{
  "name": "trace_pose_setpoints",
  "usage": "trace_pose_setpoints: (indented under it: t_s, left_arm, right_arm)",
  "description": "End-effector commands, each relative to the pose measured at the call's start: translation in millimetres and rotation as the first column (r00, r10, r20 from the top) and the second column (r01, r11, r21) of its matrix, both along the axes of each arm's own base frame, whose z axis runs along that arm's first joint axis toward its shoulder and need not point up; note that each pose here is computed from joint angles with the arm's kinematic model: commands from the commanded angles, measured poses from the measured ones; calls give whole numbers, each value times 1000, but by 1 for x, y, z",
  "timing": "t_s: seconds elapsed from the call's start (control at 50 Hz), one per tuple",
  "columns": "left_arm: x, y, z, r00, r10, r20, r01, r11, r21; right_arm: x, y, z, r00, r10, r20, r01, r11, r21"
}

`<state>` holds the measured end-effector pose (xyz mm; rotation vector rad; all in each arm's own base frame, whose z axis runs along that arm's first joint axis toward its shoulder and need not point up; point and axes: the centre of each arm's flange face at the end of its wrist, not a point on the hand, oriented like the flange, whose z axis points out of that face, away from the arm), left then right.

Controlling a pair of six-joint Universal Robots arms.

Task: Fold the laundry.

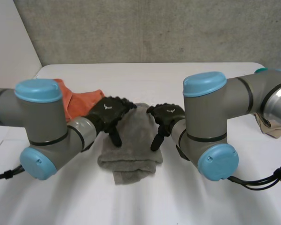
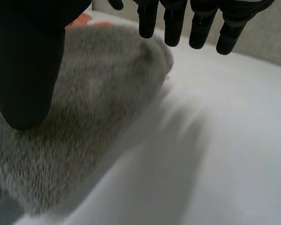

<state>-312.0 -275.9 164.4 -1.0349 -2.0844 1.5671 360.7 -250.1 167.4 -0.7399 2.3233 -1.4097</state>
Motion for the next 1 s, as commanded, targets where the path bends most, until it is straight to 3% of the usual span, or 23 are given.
trace_pose_setpoints:
  t_s: [0.02, 0.16, 0.3, 0.46, 0.62, 0.68, 0.76, 0.86, 0.94, 1.0]
  left_arm:
    - [4, 5, -23, 991, 53, 123, -60, 997, 56]
    - [11, 9, -26, 962, 94, 257, -106, 994, 33]
    - [15, 6, -7, 959, 130, 252, -128, 991, -24]
    - [17, 18, 41, 983, 125, 131, -117, 991, -72]
    - [27, 26, 108, 989, 91, -114, -104, 988, -115]
    - [28, 30, 121, 984, 36, -173, -56, 992, -112]
    - [27, 42, 134, 962, -112, -247, 95, 992, -82]
    - [22, 65, 142, 889, -319, -329, 328, 944, -31]
    - [18, 80, 144, 850, -380, -365, 407, 914, -3]
    - [16, 87, 143, 843, -392, -368, 421, 907, -3]
  right_arm:
    - [3, -3, -27, 998, 39, -46, -38, 999, 40]
    - [-3, -12, -30, 989, 70, -134, -72, 997, -10]
    - [-7, -12, -14, 970, 99, -224, -123, 987, -98]
    - [-9, 10, 14, 936, 133, -326, -214, 950, -228]
    - [-8, 59, 24, 926, 153, -345, -285, 882, -374]
    - [-9, 85, 13, 914, 197, -355, -334, 862, -381]
    - [-9, 114, -8, 898, 257, -358, -387, 847, -364]
    - [1, 134, -36, 896, 292, -335, -416, 816, -400]
    - [10, 128, -49, 910, 261, -323, -392, 796, -462]
    - [16, 121, -54, 916, 235, -326, -378, 779, -501]
